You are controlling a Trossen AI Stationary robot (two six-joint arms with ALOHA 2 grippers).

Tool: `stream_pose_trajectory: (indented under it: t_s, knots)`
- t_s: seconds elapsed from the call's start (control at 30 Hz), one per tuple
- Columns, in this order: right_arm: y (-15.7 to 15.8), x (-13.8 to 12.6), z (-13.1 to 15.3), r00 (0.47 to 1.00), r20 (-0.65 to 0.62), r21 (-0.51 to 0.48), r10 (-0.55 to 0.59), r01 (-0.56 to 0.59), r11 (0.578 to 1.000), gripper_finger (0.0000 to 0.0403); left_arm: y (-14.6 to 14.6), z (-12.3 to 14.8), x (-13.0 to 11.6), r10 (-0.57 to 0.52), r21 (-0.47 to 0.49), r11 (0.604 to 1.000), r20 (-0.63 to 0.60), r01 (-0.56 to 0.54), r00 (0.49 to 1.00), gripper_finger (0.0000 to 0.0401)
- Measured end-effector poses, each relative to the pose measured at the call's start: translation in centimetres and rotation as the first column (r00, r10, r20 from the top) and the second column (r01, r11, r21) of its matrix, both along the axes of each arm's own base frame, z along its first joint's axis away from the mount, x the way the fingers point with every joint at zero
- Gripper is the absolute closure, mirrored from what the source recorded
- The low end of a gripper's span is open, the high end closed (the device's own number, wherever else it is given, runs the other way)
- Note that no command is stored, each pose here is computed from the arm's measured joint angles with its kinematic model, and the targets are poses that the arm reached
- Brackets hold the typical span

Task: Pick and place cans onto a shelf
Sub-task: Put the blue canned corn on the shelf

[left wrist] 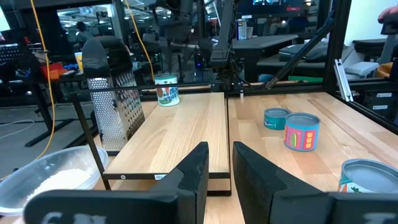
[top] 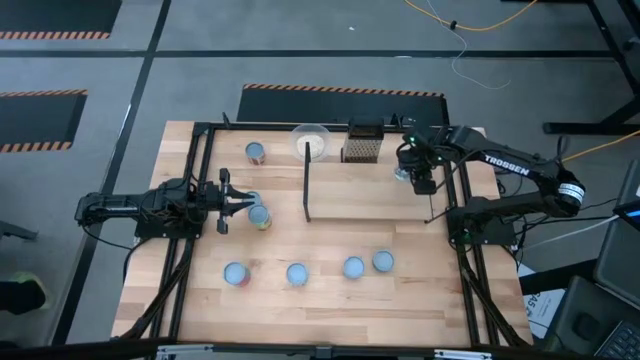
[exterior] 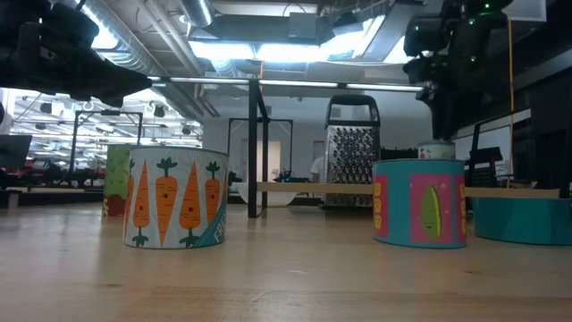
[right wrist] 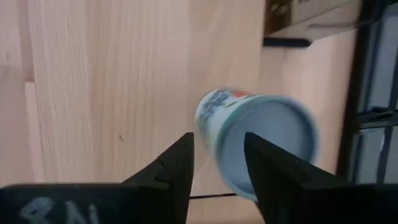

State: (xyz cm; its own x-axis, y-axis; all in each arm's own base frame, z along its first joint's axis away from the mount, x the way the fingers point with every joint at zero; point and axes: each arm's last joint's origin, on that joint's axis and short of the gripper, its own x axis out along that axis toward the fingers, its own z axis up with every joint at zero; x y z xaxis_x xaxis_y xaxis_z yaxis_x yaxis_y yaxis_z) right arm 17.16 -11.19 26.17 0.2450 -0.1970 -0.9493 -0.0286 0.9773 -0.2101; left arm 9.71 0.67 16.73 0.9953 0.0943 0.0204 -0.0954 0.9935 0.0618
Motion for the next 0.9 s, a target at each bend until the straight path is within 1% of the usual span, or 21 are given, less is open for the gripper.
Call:
stream_pose_trajectory:
  t_s: [0.1, 0.2, 0.37, 0.53, 0.63, 0.73, 0.8, 0.9]
  knots:
    - [-0.1, 0.2, 1.2, 1.0, 0.024, -0.015, 0.002, -0.002, 1.0, 0.0257, 0.0, 0.0, 0.0, 0.0, 0.0, 1.0, 0.0, 0.0, 1.0, 0.0335]
    - [0.1, 0.4, 2.4, 0.998, 0.056, 0.001, 0.005, -0.005, 1.0, 0.0257, 0.0, 0.0, 0.0, 0.0, 0.0, 1.0, 0.0, 0.0, 1.0, 0.0335]
    - [1.3, 1.1, 4.1, 0.987, 0.159, 0.1, 0.028, -0.044, 0.994, 0.0257, 0.0, 0.0, 0.0, 0.0, 0.0, 1.0, 0.0, 0.0, 1.0, 0.0335]
    - [3.1, 2.1, 4.8, 0.963, 0.252, 0.222, 0.094, -0.152, 0.963, 0.0257, 0.0, 0.0, 0.0, 0.0, 0.0, 1.0, 0.0, 0.0, 1.0, 0.0335]
    - [4.5, 2.7, 4.9, 0.944, 0.288, 0.278, 0.163, -0.245, 0.929, 0.0257, 0.0, 0.0, 0.0, 0.0, 0.0, 1.0, 0.0, 0.0, 1.0, 0.0335]
    - [5.9, 3.1, 5.0, 0.915, 0.331, 0.321, 0.23, -0.339, 0.884, 0.0257, 0.0, 0.0, 0.0, 0.0, 0.0, 1.0, 0.0, 0.0, 1.0, 0.0335]
    - [6.8, 3.4, 5.1, 0.887, 0.376, 0.361, 0.269, -0.407, 0.839, 0.0257, 0.0, 0.0, 0.0, 0.0, 0.0, 1.0, 0.0, 0.0, 1.0, 0.0335]
    - [8.0, 3.8, 5.5, 0.83, 0.46, 0.426, 0.317, -0.519, 0.741, 0.0257, 0.0, 0.0, 0.0, 0.0, 0.0, 1.0, 0.0, 0.0, 1.0, 0.0335]
